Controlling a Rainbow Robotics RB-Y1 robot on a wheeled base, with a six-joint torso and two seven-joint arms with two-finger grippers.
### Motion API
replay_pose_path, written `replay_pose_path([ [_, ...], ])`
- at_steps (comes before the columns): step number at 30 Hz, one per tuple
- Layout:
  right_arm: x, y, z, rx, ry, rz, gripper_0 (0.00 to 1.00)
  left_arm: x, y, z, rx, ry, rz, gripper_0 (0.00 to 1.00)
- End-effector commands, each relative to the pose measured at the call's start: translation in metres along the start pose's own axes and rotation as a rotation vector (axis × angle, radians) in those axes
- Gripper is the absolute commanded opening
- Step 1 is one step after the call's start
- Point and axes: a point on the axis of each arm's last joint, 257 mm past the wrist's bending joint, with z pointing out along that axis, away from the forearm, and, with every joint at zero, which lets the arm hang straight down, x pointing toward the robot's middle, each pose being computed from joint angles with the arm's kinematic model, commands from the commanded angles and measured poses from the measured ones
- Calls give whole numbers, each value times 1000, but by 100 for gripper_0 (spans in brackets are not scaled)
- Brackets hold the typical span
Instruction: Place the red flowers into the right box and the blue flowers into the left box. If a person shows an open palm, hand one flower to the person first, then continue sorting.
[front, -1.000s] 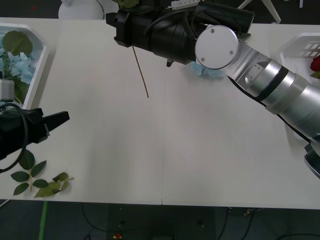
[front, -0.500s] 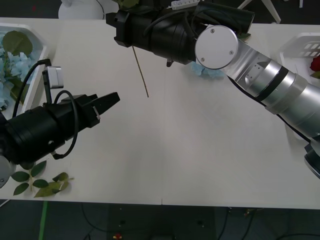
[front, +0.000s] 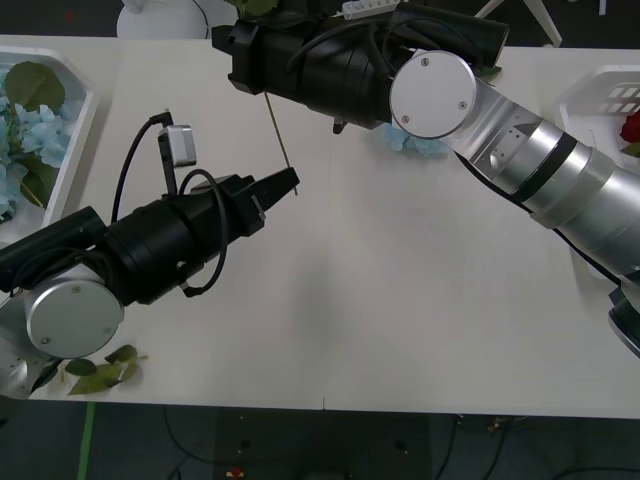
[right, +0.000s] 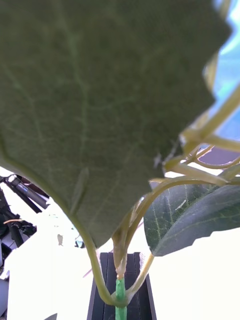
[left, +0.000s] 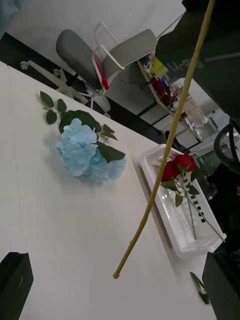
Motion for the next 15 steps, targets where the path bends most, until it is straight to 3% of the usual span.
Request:
replay_pose_path([
  [1, -4, 24, 8, -42, -21, -12, 0, -12, -21, 23, 48, -38, 33, 100],
  [15, -5, 23, 8, -40, -22, -13, 0, -30, -18, 66, 44, -89, 5, 100],
])
